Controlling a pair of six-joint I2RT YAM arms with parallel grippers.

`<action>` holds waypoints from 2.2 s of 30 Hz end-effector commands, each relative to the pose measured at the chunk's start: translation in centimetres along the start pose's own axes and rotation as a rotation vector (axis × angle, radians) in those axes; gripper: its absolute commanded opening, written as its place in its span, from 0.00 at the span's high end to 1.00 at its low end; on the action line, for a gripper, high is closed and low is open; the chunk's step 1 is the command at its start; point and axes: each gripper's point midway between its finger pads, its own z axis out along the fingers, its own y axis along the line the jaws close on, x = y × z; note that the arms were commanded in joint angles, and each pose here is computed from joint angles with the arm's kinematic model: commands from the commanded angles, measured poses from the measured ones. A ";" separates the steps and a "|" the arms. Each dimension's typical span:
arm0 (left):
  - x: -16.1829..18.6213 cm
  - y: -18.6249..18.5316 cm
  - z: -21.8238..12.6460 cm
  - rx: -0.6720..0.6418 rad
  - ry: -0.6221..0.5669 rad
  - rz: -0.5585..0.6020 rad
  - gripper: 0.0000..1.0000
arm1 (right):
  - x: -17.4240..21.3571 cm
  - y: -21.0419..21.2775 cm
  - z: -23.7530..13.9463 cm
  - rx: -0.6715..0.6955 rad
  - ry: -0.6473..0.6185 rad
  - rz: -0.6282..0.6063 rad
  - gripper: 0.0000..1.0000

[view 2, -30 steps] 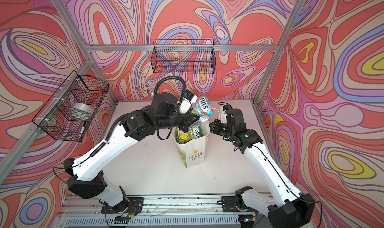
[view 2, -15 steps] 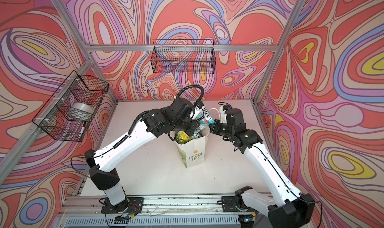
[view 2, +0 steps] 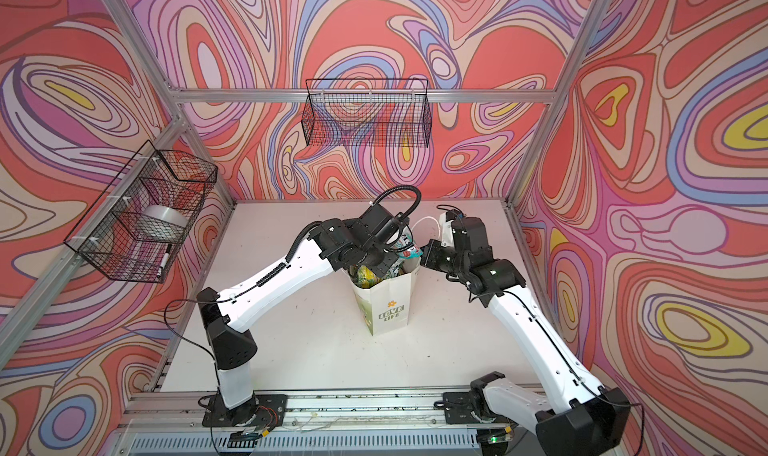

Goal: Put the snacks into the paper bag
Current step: 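Lower the Mint Blossom packet into the bag and open the left gripper, then raise the left gripper out of the bag while the right gripper holds the rim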

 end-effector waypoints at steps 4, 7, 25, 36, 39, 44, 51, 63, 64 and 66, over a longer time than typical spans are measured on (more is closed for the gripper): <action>3.2 2.2 1.9 -0.110 0.132 0.041 1.00 | -1.8 1.8 -1.6 -0.053 -0.075 -0.044 1.00; 4.0 2.2 2.7 -0.109 0.174 0.039 1.00 | -1.8 1.9 -1.5 -0.053 -0.073 -0.046 1.00; -0.9 2.0 -6.5 0.022 -0.065 -0.119 0.53 | -2.2 2.1 -1.5 -0.057 -0.080 -0.049 1.00; -3.7 0.5 -4.8 0.079 -0.110 -0.165 0.72 | -2.1 2.1 -1.6 -0.057 -0.077 -0.049 1.00; -3.6 -0.1 -2.9 0.082 -0.065 -0.160 0.76 | -2.0 2.1 -1.8 -0.057 -0.079 -0.049 1.00; -2.5 -0.5 -0.3 0.067 0.004 -0.161 0.81 | -2.0 2.0 -2.1 -0.048 -0.084 -0.050 1.00; 0.4 -0.6 3.6 0.017 0.128 -0.152 0.85 | -2.2 2.0 -2.2 -0.046 -0.089 -0.053 1.00; 3.9 -0.7 6.8 -0.001 0.241 -0.165 0.86 | -2.6 2.4 -2.5 -0.051 -0.099 -0.058 1.00; 3.1 -0.7 6.1 0.009 0.213 -0.172 0.85 | -2.6 2.4 -2.5 -0.049 -0.102 -0.057 1.00; 1.0 -0.8 3.8 0.048 0.140 -0.189 0.81 | -2.7 2.3 -2.5 -0.046 -0.103 -0.056 1.00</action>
